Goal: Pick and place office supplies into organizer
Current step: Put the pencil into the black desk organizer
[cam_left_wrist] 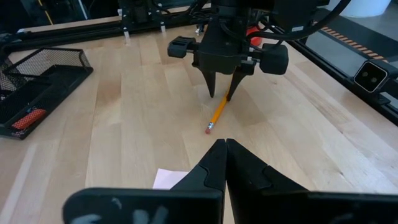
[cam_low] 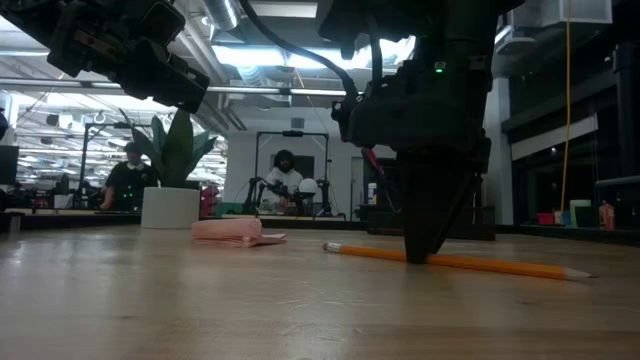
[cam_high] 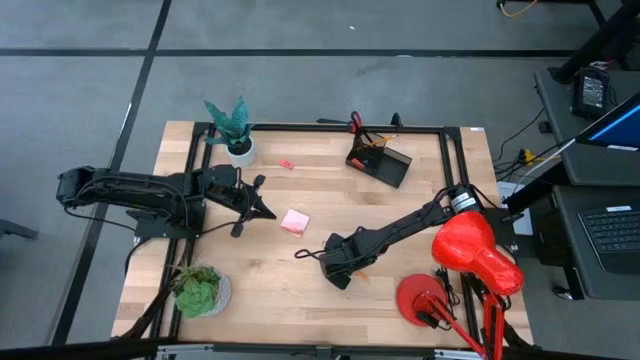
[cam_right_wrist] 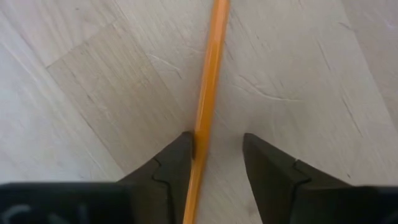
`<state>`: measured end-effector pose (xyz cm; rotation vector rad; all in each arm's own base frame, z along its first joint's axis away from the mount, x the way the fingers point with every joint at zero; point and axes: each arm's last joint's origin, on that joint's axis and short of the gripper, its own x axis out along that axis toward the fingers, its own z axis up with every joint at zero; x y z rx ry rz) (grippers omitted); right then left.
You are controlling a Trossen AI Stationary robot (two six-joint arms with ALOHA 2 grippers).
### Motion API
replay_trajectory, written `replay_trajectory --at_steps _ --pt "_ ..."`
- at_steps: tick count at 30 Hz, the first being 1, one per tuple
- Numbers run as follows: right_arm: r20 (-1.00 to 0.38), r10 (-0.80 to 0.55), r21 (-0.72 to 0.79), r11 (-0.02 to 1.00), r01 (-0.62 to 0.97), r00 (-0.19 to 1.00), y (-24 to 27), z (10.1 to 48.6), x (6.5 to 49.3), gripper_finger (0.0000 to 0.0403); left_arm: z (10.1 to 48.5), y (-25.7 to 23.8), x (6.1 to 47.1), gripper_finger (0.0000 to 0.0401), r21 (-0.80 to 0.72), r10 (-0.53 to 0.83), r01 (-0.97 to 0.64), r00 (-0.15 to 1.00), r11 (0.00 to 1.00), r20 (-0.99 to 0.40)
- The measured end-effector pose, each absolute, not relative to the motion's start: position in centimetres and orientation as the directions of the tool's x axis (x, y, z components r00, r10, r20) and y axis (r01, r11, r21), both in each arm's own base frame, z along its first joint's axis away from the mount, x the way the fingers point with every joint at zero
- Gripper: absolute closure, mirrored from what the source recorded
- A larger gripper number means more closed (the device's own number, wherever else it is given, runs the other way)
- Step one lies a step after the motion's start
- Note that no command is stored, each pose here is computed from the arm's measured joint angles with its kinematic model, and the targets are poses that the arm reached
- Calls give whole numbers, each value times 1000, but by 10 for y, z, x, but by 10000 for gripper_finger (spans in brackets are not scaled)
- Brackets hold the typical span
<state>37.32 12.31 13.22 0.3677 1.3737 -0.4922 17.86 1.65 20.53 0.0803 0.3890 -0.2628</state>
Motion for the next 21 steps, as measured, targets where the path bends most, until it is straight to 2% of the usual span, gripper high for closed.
replay_trajectory --at_steps 11,21 --pt "-983 -86 15 844 536 163 124 132 378 318 205 17 179 399 27 -237 268 892 963 -385" --pt "-979 -78 39 831 555 186 124 127 376 309 205 17 179 398 24 -238 267 892 963 -385"
